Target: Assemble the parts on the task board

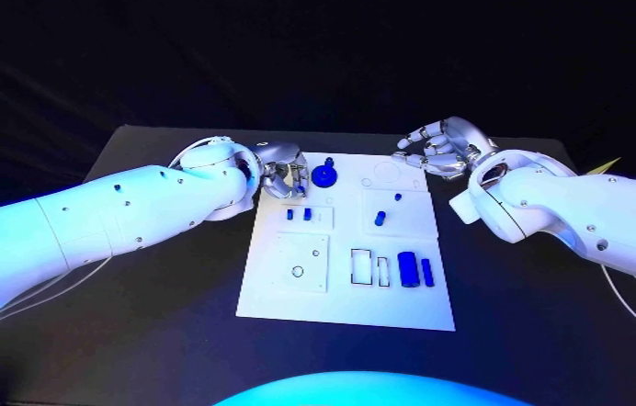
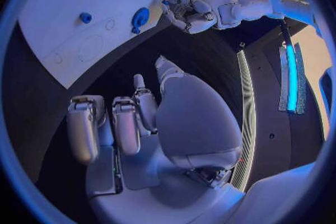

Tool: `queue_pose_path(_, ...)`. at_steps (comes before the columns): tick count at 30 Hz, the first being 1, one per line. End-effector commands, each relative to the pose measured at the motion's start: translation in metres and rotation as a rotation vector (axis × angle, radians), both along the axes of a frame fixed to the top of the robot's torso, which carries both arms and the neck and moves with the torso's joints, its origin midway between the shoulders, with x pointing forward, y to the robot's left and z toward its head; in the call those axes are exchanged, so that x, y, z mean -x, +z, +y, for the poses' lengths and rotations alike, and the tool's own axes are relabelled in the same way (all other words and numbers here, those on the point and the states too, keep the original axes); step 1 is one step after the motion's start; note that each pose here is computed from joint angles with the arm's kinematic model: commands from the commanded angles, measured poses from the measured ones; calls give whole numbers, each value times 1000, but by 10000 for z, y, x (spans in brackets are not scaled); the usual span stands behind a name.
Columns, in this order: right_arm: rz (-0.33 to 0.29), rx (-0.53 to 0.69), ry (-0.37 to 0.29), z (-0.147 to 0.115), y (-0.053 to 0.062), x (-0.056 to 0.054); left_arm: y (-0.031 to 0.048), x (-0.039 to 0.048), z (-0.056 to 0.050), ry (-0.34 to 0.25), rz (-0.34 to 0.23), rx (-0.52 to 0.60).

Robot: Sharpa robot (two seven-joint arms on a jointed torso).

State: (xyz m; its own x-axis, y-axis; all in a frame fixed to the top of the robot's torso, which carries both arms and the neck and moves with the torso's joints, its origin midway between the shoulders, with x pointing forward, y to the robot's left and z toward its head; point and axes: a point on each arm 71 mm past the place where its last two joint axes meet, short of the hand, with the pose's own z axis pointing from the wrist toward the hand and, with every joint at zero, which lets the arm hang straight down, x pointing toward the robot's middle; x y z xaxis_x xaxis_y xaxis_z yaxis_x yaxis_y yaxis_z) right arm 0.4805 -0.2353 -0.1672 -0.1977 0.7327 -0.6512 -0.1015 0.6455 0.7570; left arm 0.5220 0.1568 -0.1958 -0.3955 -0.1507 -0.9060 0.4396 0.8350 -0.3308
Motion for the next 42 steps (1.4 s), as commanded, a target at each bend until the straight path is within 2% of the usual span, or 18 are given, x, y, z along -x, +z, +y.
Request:
queue_pose_path(1,-12,1,15,15,7,4,-41,17,-29,-14,18,-10)
queue_pose_path(23,-16,1,13,8,10,4,-149,23,-51,-13,48,-21)
queue_pose_path(42,-14,1,14,4,9,7,-180,22,-64,-17,42,-46)
